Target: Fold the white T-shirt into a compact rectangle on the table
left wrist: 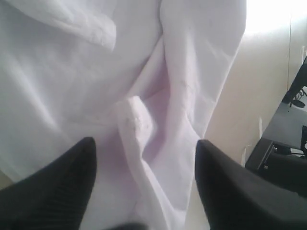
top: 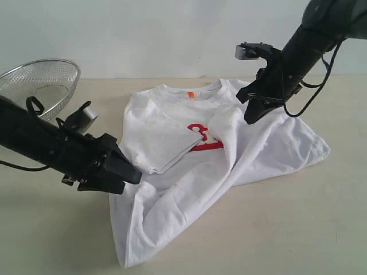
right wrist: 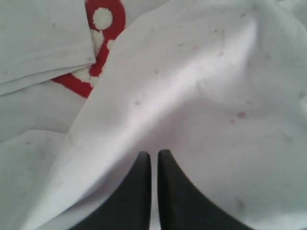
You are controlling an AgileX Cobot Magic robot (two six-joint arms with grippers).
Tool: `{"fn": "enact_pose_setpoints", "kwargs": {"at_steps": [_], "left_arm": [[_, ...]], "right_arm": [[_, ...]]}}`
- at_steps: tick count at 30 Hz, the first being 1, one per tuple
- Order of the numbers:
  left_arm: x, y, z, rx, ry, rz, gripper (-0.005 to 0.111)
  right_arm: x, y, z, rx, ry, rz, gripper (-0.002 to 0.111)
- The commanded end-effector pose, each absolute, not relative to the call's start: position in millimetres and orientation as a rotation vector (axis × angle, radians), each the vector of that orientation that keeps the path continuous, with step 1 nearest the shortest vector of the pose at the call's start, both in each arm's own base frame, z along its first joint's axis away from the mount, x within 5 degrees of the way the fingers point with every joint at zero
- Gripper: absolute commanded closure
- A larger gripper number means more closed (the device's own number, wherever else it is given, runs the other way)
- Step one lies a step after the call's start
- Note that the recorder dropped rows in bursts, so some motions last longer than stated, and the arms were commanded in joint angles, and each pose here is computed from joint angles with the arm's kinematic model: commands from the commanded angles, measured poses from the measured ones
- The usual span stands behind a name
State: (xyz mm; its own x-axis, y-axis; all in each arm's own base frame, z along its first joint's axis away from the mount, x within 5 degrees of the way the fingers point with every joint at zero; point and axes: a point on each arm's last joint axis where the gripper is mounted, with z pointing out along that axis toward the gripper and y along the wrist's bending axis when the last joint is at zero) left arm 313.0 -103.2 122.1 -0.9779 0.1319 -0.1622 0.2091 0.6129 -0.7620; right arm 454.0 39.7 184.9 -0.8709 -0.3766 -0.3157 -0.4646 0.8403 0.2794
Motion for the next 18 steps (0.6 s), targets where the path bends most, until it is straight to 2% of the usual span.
{"fn": "enact_pose_setpoints", "kwargs": {"at_steps": [1, 9, 11, 16, 18], "left_arm": [[311, -121, 109, 0.291, 2.773, -1.387, 0.050], [317, -156, 102, 0.359, 2.806, -1.394, 0.051], [311, -156, 95, 0.359, 2.879, -1.414, 0.059], [311, -153, 87, 0.418, 2.894, -1.362, 0.094], [311, -154, 90, 0.446, 2.883, -1.377, 0.100]], "right_arm": [[455, 39, 189, -0.656, 2.754, 0.493, 0.108], [455, 39, 189, -0.656, 2.754, 0.493, 0.108], [455, 39, 189, -0.656, 2.754, 0.493, 0.108], [454, 39, 189, -0.661, 2.755, 0.492, 0.108], [454, 39, 189, -0.663, 2.759, 0.488, 0.108]]}}
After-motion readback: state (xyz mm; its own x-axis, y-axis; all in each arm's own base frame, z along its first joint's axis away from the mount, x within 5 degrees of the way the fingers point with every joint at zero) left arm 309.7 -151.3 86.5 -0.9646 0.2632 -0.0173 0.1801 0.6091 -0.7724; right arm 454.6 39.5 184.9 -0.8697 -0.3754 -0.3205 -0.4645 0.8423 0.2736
